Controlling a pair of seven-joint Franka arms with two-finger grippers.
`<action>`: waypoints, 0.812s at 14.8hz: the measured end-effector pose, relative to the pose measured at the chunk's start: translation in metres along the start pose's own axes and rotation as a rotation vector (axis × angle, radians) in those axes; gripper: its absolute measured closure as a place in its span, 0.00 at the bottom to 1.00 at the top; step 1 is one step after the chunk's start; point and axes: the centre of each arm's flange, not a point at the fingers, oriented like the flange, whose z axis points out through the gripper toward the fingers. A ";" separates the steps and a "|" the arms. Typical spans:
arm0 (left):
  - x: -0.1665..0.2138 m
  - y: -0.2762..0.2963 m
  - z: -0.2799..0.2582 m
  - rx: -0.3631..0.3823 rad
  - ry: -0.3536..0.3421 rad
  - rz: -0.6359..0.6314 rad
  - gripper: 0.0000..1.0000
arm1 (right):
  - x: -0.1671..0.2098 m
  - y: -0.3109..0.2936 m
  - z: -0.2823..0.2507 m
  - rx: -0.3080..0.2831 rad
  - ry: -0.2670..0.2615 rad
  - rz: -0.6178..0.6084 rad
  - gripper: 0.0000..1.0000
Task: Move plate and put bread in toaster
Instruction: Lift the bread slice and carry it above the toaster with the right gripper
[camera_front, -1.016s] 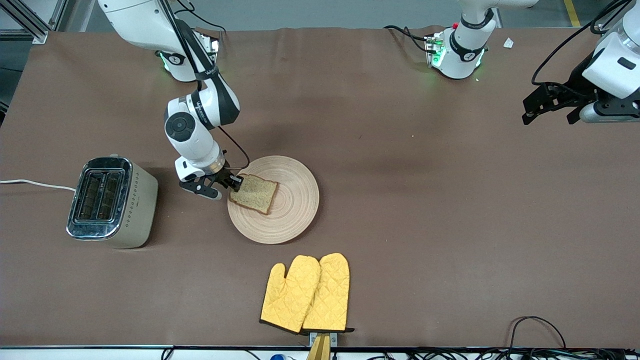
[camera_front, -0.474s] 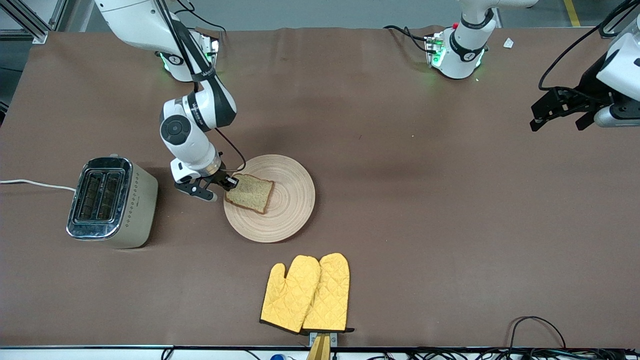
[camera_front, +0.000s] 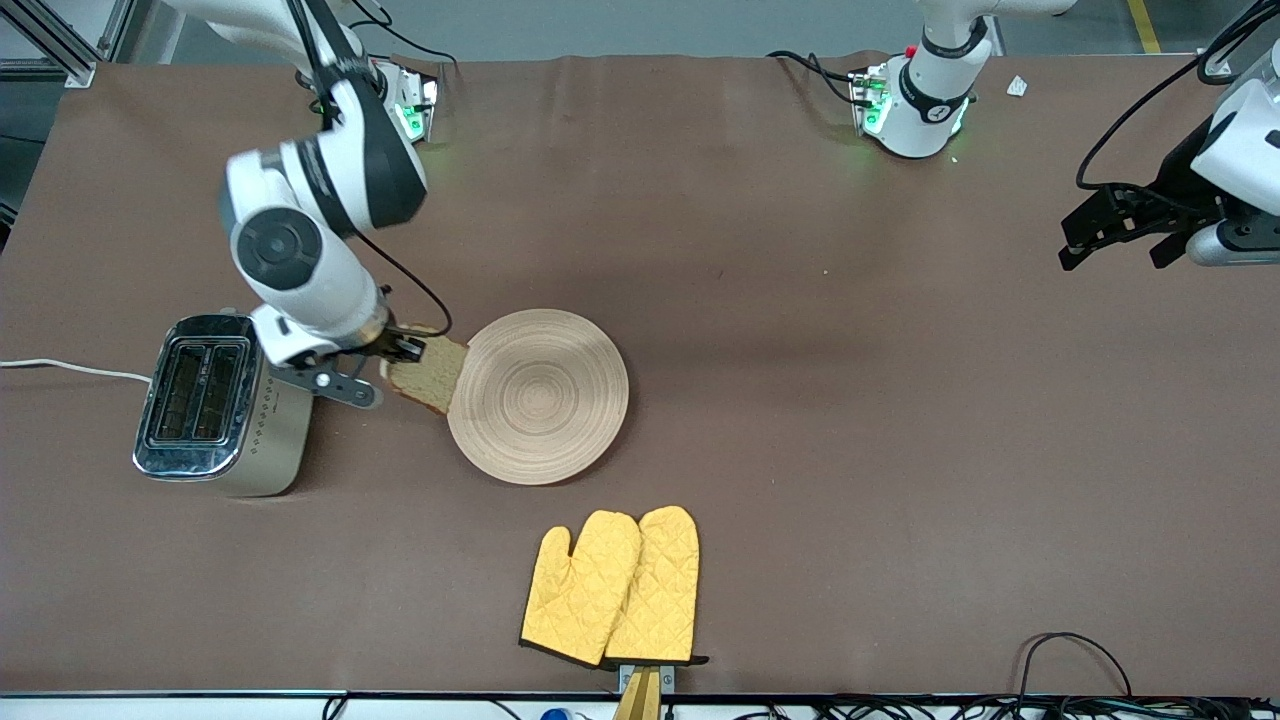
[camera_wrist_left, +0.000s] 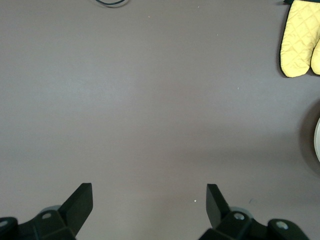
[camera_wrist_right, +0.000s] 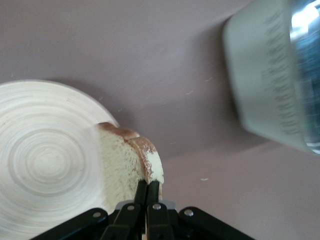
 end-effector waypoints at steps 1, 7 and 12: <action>0.000 0.000 -0.001 0.000 0.002 0.000 0.00 | 0.003 0.008 -0.023 -0.057 0.035 -0.012 0.97; 0.001 -0.001 0.000 0.000 0.001 -0.001 0.00 | 0.029 0.050 -0.031 -0.455 0.140 -0.245 0.97; 0.002 -0.001 0.002 0.001 -0.003 -0.002 0.00 | 0.062 0.102 -0.039 -0.601 0.125 -0.379 0.97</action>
